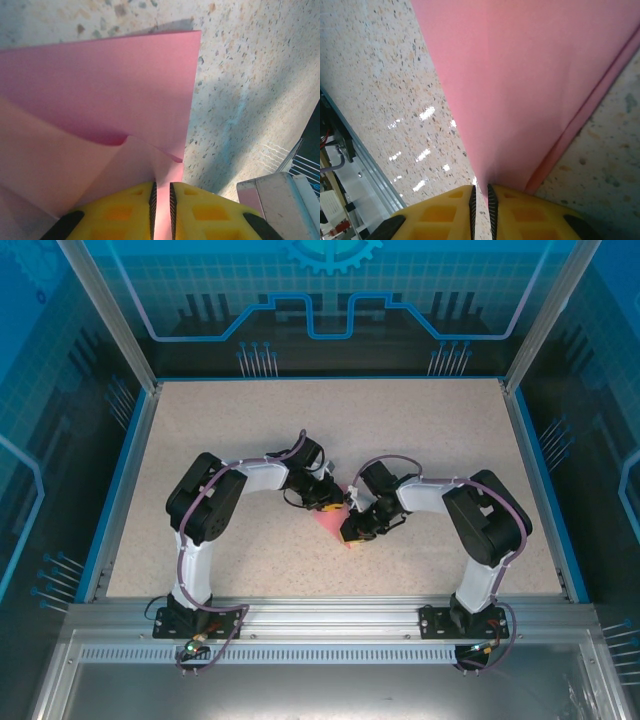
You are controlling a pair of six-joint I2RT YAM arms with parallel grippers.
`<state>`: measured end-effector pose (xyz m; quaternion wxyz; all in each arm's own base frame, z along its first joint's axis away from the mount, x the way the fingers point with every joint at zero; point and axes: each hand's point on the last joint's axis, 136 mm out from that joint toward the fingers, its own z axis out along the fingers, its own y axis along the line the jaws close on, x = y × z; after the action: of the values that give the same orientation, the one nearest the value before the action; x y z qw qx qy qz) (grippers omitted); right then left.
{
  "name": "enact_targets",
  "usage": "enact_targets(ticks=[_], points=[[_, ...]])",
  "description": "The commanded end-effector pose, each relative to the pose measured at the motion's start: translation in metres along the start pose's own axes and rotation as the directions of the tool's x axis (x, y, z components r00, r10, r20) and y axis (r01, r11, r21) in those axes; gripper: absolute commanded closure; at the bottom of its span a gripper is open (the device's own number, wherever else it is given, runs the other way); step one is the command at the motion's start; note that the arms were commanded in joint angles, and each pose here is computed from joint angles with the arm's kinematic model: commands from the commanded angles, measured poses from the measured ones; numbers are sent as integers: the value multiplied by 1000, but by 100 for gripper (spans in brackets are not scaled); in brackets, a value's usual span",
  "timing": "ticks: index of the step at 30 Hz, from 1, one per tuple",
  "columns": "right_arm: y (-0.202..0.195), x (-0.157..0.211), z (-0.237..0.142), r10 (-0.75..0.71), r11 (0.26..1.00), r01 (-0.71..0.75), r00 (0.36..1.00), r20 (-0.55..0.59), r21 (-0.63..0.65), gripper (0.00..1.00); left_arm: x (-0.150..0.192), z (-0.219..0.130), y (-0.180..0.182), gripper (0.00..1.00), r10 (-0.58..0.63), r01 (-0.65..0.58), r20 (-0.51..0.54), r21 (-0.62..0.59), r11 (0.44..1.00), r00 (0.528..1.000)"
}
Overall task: Fold a paper plane with a square sheet of paper (fold left side to right side)
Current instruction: Fourth fold the wing at the center of the table.
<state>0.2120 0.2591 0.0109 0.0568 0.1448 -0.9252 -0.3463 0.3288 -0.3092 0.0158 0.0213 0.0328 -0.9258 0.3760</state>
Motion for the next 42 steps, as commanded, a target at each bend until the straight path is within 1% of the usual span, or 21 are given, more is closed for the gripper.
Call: enact_targets(ticks=[1,8,16,18,22,25,28,33,36,38,42], points=[[-24,50,6,92,990,-72,983,-161,124,82,23,10,51,82,-96,87,-55,-149,985,994],[-29,72,1,99,983,-61,972,-215,174,82,23,10,55,82,-101,91,-53,-159,983,993],[-16,77,-9,60,991,-31,974,-217,131,83,22,10,54,82,-102,93,-51,-157,983,993],[-9,69,-14,46,995,-29,982,-182,97,83,22,10,54,82,-103,94,-52,-154,984,993],[15,40,-30,23,999,-25,999,-48,-43,83,22,10,51,82,-103,94,-51,-146,985,993],[31,18,-37,7,992,-3,1000,30,-127,84,22,9,50,82,-102,94,-49,-145,985,994],[36,-3,-33,21,986,-8,997,75,-164,87,21,10,49,82,-101,93,-48,-142,986,994],[13,-33,-20,66,995,-55,988,136,-82,91,21,10,48,82,-101,94,-47,-135,986,994],[-1,-38,-13,94,995,-91,987,131,-30,93,20,9,46,82,-97,90,-46,-131,987,994],[-10,-34,-8,111,994,-112,989,99,0,94,18,9,45,82,-90,84,-43,-126,989,995],[-33,-13,-4,150,982,-153,988,34,110,95,9,4,42,81,-67,64,-26,-117,991,997]])
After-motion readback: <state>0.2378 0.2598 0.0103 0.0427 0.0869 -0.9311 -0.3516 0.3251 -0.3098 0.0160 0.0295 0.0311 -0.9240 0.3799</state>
